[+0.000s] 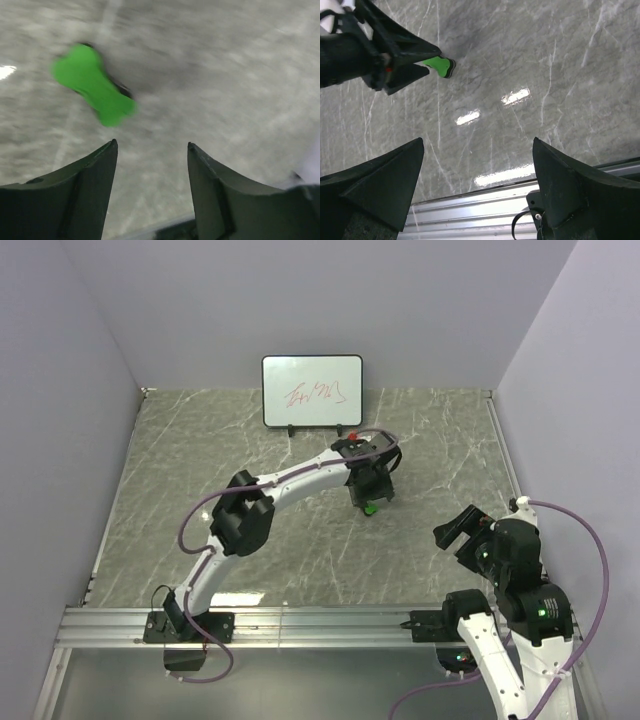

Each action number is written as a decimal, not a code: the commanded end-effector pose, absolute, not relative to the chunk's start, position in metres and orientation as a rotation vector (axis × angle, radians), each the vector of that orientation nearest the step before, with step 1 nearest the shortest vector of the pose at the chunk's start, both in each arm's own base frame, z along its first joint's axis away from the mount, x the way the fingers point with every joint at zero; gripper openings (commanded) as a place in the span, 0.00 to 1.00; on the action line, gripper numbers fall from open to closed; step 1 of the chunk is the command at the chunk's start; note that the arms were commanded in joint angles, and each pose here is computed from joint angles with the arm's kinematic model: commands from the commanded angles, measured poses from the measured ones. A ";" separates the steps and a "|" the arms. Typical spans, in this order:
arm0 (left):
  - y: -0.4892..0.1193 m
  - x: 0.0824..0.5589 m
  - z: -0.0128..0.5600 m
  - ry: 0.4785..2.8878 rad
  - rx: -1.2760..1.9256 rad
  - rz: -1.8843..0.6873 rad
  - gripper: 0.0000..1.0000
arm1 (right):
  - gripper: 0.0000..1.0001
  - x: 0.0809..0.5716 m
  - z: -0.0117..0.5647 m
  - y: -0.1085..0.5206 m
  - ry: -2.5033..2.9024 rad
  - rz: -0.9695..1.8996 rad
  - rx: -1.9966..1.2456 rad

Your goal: Erase the whiteboard

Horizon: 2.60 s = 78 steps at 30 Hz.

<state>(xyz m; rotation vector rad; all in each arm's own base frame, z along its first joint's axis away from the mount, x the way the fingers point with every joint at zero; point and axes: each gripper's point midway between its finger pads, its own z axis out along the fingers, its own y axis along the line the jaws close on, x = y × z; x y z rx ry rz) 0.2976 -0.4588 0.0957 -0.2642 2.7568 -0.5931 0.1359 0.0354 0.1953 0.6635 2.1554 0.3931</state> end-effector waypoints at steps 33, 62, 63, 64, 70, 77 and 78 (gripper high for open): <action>-0.380 0.315 0.009 2.900 -0.295 -0.258 0.00 | 0.95 0.160 0.197 0.052 2.176 0.463 0.582; -0.174 0.447 0.198 2.421 -0.204 -0.433 0.00 | 0.90 0.637 0.249 0.155 1.863 1.433 0.306; -0.172 0.445 0.200 2.418 -0.201 -0.422 0.00 | 0.89 0.642 0.249 0.158 1.847 1.472 0.308; -0.167 0.442 0.193 2.433 -0.218 -0.397 0.00 | 0.89 0.653 0.240 0.159 1.829 1.501 0.294; -0.154 0.440 0.177 2.457 -0.279 -0.361 0.00 | 0.88 0.677 0.209 0.159 1.712 1.613 0.360; -0.140 0.456 0.155 2.510 -0.392 -0.378 0.00 | 0.87 0.667 0.175 0.200 1.797 1.626 0.298; -0.140 0.459 0.150 2.523 -0.402 -0.384 0.00 | 0.87 0.666 0.168 0.204 1.811 1.632 0.303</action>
